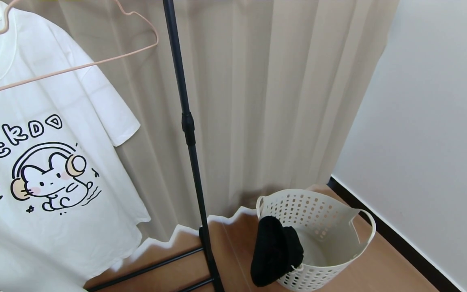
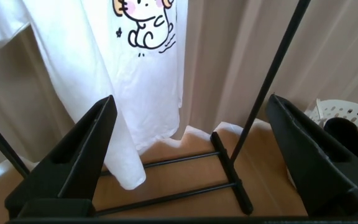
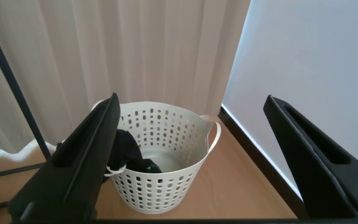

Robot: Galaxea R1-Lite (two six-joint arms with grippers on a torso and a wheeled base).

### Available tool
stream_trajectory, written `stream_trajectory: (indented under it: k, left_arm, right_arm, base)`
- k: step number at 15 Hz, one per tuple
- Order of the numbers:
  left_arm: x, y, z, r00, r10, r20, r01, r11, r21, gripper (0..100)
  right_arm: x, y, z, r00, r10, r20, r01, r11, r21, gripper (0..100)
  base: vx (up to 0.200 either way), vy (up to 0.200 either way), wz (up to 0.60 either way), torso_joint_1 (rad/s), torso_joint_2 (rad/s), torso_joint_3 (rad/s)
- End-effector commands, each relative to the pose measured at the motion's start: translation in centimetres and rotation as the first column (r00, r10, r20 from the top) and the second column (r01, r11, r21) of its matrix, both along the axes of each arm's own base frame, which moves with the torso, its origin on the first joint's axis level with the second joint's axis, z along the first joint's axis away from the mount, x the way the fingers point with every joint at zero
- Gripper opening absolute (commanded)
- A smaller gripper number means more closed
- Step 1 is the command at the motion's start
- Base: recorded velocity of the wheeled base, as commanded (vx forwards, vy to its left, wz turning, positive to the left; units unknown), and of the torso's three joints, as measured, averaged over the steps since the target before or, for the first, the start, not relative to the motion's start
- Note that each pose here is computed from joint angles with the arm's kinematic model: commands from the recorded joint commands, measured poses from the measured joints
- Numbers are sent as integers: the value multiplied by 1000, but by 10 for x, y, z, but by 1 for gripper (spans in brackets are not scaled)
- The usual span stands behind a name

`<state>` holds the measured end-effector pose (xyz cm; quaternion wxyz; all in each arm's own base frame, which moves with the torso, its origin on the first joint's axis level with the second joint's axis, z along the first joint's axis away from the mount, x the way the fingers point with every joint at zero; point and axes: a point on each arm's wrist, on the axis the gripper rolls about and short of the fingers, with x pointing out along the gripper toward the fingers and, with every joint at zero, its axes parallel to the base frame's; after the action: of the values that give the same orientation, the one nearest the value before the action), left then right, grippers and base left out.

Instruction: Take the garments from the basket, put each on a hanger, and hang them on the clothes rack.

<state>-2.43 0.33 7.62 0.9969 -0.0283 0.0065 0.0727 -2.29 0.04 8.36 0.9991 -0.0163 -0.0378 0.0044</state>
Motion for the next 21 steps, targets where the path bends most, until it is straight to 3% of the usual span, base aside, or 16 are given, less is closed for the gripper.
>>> stream_trajectory:
  k: [1,21]
  left_arm:
    - [0,0,0,1000,1,-1,-1,1000,0,100]
    - [0,0,0,1000,1,-1,-1,1000,0,100]
  right_arm:
    - [0,0,0,1000,1,0,-1,1000,0,100]
    - [0,0,0,1000,1,0,-1,1000,0,100]
  base:
    - [0,0,0,12,2,-163]
    - [0,0,0,4,2,-197]
